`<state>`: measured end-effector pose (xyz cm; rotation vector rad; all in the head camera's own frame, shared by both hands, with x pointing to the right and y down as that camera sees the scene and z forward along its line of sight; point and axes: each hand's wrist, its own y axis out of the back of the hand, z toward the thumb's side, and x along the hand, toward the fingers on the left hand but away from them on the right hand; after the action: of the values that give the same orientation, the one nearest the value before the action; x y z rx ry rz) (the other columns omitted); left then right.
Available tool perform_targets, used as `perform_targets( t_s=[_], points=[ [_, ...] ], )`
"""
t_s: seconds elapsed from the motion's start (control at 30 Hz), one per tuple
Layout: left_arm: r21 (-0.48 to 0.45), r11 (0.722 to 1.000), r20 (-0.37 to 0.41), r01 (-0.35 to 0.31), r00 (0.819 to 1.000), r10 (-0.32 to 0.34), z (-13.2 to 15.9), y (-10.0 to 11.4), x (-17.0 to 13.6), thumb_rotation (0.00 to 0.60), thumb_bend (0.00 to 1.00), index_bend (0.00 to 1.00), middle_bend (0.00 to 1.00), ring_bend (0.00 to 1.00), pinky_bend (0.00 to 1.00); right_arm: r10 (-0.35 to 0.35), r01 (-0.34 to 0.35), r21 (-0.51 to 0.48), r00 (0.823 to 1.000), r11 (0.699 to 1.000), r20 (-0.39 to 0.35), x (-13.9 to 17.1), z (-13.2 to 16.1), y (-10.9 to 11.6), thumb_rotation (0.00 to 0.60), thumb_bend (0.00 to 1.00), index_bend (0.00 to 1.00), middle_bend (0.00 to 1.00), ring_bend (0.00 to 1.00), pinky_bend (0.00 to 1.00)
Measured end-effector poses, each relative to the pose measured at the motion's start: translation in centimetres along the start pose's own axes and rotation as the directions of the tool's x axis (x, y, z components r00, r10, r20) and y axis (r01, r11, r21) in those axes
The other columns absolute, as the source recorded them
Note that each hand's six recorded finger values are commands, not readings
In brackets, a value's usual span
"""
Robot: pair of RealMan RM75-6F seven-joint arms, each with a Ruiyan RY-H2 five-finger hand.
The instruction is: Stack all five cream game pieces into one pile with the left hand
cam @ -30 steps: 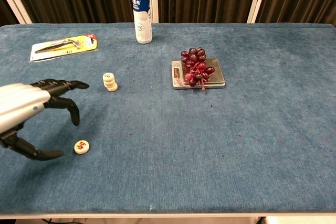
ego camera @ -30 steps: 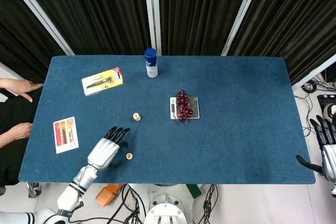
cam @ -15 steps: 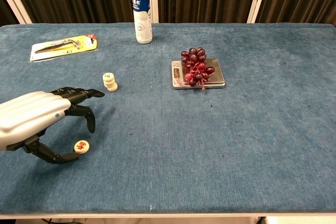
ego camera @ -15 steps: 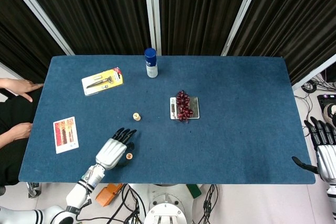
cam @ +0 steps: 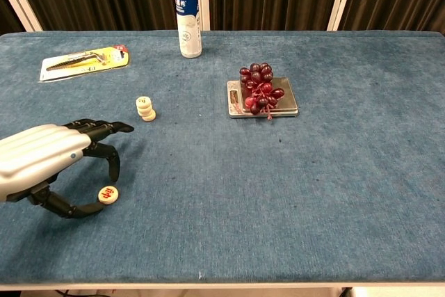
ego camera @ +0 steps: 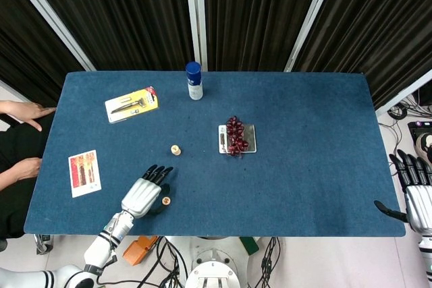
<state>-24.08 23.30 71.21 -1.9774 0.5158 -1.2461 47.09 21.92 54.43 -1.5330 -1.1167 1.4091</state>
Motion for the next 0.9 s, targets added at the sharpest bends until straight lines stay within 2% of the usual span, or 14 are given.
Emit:
perform_targets(
  t_s=[0.33,0.63,0.8,0.9],
  points=[
    [-0.007,1.0,0.004,0.007,1.0,-0.007,0.2,-0.2,0.0,0.6,0.29,0.46,0.0,0.0,0.0,0.002,-0.002,-0.001,1.0,1.0,0.002,0.2,0.0,-0.1,0.6,0.17,0.0,0.04,0.0,0.01],
    [-0.009,1.0,0.01,0.013,1.0,-0.013,0.3,-0.4,0.1,0.6,0.34,0.5,0.0,0.0,0.0,0.006,-0.006,-0.002,1.0,1.0,0.005,0.2,-0.2,-0.2,0.6,0.17,0.0,0.04,0.0,0.01],
    [-0.016,1.0,0.005,-0.004,1.0,0.004,0.1,0.3,0.1,0.6,0.36,0.51,0.0,0.0,0.0,0.005,-0.005,-0.003,1.0,1.0,0.008,0.3,-0.3,-0.2,0.6,0.17,0.0,0.04,0.0,0.01],
    [-0.025,0.999,0.004,-0.023,1.0,0.023,-0.2,1.4,0.2,0.6,0.36,0.51,0.0,0.0,0.0,0.004,-0.004,-0.003,1.0,1.0,0.007,0.4,-0.3,-0.2,0.6,0.17,0.0,0.04,0.0,0.01]
  ],
)
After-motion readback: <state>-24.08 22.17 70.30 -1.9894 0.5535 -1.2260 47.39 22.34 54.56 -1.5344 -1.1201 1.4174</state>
